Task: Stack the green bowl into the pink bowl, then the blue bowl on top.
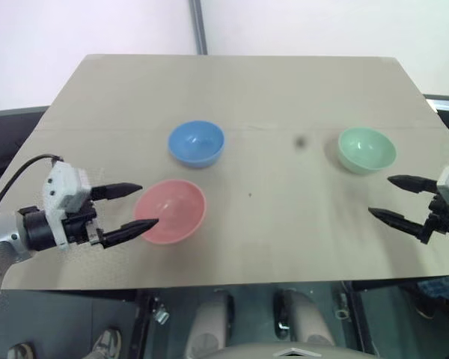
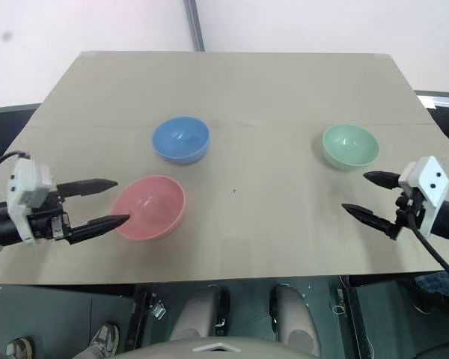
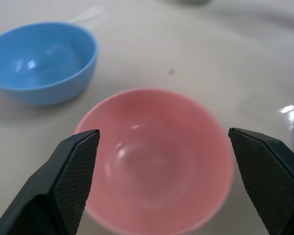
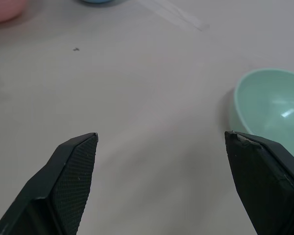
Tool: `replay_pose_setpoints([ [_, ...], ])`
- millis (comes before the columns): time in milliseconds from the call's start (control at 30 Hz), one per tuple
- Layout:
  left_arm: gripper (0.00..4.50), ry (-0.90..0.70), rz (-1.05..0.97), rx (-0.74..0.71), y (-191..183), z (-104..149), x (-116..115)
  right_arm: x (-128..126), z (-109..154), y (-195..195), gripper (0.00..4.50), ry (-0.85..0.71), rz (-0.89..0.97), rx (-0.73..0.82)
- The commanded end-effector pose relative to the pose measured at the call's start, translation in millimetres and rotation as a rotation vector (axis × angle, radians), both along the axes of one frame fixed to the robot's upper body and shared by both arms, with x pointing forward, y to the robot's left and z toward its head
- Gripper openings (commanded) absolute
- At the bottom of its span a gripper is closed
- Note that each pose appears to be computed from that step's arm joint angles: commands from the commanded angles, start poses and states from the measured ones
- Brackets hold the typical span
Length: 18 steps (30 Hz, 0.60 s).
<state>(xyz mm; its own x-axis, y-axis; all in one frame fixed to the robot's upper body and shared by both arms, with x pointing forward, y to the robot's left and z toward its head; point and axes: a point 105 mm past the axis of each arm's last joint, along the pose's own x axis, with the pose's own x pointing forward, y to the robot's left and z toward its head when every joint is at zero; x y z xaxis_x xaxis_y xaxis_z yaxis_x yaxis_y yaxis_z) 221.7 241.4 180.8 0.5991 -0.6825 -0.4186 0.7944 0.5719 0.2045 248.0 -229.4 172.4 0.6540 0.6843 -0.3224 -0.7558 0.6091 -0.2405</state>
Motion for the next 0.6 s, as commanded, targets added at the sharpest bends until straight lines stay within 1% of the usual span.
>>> replay_pose_setpoints([
  [33,4.45,0.000,-0.109,0.236,-16.0,-1.6,-11.5,-0.1,5.4,12.9,4.50,-0.026,0.066,0.000],
  [133,4.45,0.007,-0.206,0.307,-25.4,-5.1,-20.0,0.9,1.4,17.8,4.50,-0.018,0.089,-0.002],
  [233,4.45,0.019,-0.218,0.333,-26.7,-9.3,-23.5,2.2,-1.3,21.5,4.50,-0.019,0.103,-0.003],
  [367,4.45,0.027,-0.276,0.506,-20.8,-26.2,-27.9,3.1,-2.7,26.2,4.50,-0.021,0.119,0.005],
  [467,4.45,-0.009,-0.299,0.573,-23.4,-34.9,-24.0,3.2,-3.8,27.8,4.50,-0.022,0.124,0.004],
  [533,4.45,-0.042,-0.297,0.616,-23.6,-41.9,-17.5,2.7,-4.0,28.3,4.50,-0.023,0.125,0.005],
  [600,3.94,-0.068,-0.292,0.641,-24.8,-48.7,-11.5,1.5,-4.3,28.6,4.50,-0.024,0.125,0.005],
])
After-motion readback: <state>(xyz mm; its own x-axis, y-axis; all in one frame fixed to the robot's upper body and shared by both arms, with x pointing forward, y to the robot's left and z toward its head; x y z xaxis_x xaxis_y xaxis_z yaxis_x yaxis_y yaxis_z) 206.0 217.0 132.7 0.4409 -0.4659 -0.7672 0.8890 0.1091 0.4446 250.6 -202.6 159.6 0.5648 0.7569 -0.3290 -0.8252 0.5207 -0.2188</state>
